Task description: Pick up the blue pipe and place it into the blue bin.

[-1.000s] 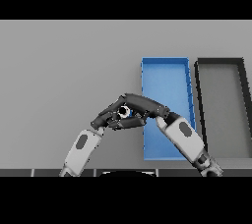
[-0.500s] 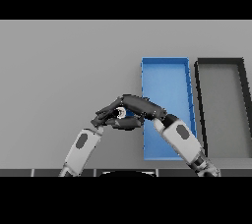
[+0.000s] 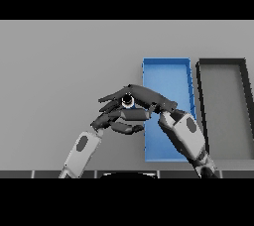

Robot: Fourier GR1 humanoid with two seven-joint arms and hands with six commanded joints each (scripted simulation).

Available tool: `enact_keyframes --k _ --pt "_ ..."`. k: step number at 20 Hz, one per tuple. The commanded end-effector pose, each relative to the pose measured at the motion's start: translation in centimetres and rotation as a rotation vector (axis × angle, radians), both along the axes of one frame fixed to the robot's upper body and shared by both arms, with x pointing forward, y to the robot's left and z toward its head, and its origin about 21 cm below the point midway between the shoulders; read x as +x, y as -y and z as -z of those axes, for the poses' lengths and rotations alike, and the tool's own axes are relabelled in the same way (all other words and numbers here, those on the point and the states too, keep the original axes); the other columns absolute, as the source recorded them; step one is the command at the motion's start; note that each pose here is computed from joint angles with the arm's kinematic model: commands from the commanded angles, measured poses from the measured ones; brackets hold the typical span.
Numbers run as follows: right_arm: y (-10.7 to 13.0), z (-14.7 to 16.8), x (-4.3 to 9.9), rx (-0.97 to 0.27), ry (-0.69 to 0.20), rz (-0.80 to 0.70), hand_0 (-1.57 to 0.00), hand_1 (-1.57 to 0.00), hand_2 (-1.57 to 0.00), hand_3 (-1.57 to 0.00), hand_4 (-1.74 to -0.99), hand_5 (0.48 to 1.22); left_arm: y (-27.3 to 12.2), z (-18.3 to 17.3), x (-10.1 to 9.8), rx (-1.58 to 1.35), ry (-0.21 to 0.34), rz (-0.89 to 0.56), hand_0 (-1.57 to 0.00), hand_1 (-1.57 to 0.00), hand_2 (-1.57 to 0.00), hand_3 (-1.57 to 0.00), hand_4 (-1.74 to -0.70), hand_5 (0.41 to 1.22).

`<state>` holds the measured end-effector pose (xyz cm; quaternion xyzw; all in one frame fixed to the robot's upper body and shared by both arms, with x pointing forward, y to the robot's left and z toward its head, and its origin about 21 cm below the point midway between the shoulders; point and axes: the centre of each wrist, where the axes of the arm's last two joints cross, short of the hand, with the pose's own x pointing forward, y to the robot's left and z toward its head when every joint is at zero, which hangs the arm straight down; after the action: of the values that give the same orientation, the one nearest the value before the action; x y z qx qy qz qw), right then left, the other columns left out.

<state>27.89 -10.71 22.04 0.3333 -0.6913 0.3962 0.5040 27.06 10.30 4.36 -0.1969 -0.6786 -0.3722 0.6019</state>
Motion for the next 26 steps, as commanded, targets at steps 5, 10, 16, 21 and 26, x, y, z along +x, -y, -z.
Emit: enact_keyframes --k 5,10,16,21,26 --pt "1.0 -6.8 2.0 0.114 0.039 -0.038 -1.57 -1.57 -1.57 -1.57 -1.741 1.221 0.2 0.0 -0.2 0.012 -0.009 0.004 0.0 0.0 0.0 0.0 -0.91 0.437" --pt "3.6 -11.8 5.2 0.178 0.126 0.239 -1.57 -1.57 -1.57 -1.57 -1.741 1.221 -0.4 -0.5 0.2 0.036 -0.01 -0.001 0.0 0.0 0.0 0.0 -0.89 0.428" --pt "9.9 -10.2 9.4 0.105 0.06 0.507 -1.57 -1.57 -1.57 -1.57 -1.741 1.221 -0.3 -0.6 0.3 0.042 0.008 -0.006 0.0 0.0 0.0 0.0 -0.88 0.412" --pt "13.7 -4.9 9.5 0.042 -0.086 0.632 -1.57 -1.57 -1.57 -1.57 -1.741 1.221 -0.3 -0.6 -0.1 0.037 0.011 -0.003 0.0 0.0 0.0 0.0 -0.87 0.419" --pt "16.3 0.1 7.8 -0.035 -0.237 0.747 -1.57 -1.57 -1.57 -1.57 -1.741 1.221 -0.4 -0.2 -0.8 0.024 -0.007 -0.002 0.0 0.0 0.0 0.0 -0.88 0.423"
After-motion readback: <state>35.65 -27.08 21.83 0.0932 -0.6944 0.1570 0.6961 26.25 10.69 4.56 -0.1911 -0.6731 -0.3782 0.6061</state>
